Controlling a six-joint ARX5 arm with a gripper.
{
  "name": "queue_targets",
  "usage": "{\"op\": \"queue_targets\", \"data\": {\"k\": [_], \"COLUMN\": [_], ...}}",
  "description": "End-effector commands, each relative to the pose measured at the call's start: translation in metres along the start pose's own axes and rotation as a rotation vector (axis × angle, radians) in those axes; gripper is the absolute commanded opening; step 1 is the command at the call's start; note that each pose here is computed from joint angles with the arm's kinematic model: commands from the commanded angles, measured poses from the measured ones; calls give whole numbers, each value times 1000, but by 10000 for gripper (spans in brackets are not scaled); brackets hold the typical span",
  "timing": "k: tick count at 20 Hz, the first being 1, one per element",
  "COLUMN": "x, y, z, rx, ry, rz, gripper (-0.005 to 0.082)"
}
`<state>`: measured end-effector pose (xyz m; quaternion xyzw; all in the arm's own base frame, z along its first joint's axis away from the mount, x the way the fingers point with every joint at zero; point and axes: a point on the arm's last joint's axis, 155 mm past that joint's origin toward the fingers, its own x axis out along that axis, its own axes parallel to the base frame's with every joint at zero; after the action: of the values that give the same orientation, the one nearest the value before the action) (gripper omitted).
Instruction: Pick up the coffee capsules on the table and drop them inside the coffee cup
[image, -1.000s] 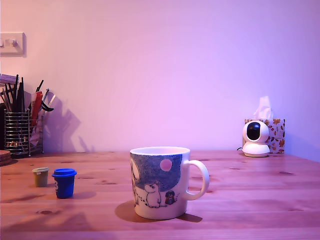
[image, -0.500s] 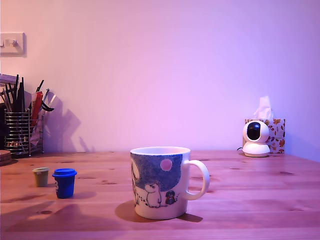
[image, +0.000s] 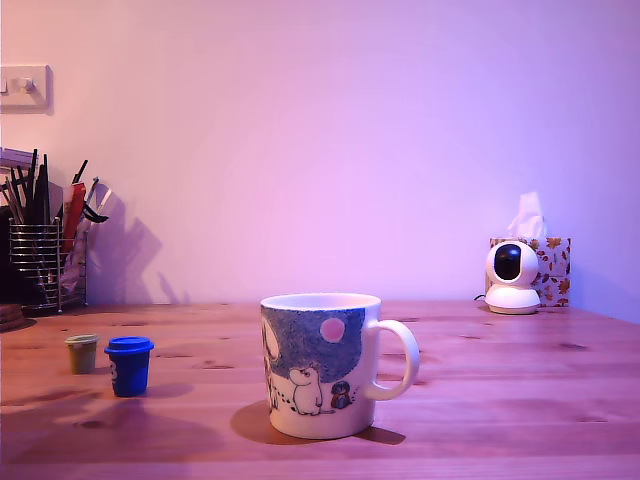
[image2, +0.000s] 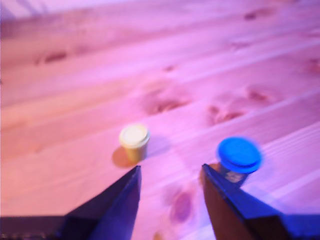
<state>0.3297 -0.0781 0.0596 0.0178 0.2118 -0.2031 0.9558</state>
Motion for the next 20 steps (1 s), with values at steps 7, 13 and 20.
{"op": "queue_targets", "data": {"k": [7,13,20], "x": [20,42,69], "y": [9,15,23], "z": [-23,-28,-19], "rx": [-5,-4,-7], "ry": [11,4,-16], "rz": [22,17,3], "gripper": [504,503,503]}}
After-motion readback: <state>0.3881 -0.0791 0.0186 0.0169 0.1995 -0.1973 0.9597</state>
